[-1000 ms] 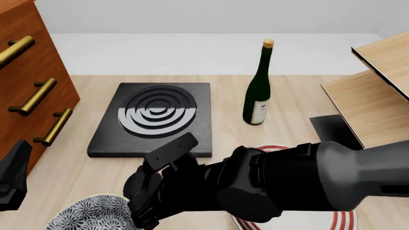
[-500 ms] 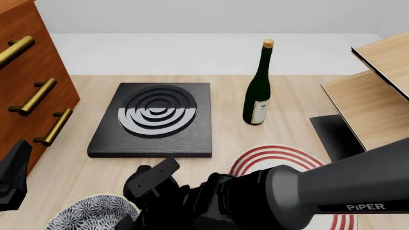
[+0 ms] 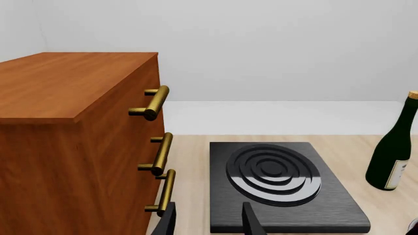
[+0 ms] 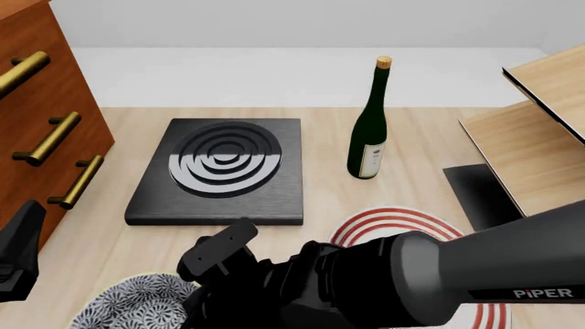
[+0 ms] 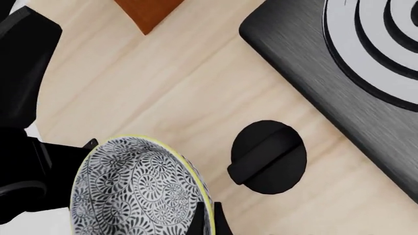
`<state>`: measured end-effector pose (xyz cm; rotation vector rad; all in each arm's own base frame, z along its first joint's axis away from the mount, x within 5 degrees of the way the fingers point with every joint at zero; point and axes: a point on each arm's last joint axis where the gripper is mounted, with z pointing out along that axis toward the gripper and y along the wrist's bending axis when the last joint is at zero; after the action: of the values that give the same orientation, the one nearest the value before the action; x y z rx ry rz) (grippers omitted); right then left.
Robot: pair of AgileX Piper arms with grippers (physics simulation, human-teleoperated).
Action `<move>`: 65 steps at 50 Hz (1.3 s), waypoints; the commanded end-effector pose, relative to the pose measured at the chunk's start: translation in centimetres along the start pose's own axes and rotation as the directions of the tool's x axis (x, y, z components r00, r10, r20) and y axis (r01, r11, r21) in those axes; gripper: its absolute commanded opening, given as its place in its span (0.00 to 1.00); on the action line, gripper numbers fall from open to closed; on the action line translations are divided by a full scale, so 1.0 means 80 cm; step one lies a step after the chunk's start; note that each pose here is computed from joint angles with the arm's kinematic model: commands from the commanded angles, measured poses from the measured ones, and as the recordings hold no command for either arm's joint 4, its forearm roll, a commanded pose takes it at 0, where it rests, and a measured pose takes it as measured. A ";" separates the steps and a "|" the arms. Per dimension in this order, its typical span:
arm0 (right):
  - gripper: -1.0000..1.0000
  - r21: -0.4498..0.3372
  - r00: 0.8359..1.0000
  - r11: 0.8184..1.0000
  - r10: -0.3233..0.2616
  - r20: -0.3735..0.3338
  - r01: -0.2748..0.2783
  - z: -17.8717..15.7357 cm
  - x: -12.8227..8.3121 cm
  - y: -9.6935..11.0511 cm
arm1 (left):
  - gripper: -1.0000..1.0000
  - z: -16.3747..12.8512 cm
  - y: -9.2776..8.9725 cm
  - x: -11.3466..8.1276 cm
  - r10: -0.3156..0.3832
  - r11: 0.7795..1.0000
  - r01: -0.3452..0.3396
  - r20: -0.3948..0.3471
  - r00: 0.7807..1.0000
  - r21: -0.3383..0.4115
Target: Pick up the akita bowl and put it on the plate.
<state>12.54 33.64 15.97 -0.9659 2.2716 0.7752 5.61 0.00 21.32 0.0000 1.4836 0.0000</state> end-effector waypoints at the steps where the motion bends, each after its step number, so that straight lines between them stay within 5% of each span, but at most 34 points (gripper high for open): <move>1: 0.00 0.006 0.999 1.000 -0.011 0.039 0.011 -0.034 -0.017 -0.006 | 1.00 0.000 0.000 0.000 0.000 1.000 0.000 0.000 1.000 0.000; 15: 0.00 0.062 0.994 0.998 -0.012 0.106 0.005 -0.103 -0.040 -0.037 | 1.00 0.000 0.000 0.000 0.000 1.000 0.000 0.000 1.000 0.000; 17: 0.00 0.106 0.987 0.993 0.038 0.155 -0.055 -0.140 -0.040 -0.064 | 1.00 0.000 0.000 0.000 0.000 1.000 0.000 0.000 1.000 0.000; 31: 0.00 0.204 0.972 0.965 0.120 0.203 -0.162 -0.192 -0.016 -0.112 | 1.00 0.000 0.000 0.000 0.000 1.000 0.000 0.000 1.000 0.000; 44: 0.00 0.349 0.928 0.875 0.246 0.280 -0.337 -0.251 0.024 -0.167 | 1.00 0.000 0.000 0.000 0.000 1.000 0.000 0.000 1.000 0.000; 65: 0.00 0.462 0.879 0.753 0.350 0.324 -0.469 -0.270 0.076 -0.208 | 1.00 0.000 0.000 0.000 0.000 1.000 0.000 0.000 1.000 0.000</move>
<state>16.31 8.62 23.04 -0.2326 2.3095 0.3933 5.61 0.00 21.32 0.0000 1.4836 0.0000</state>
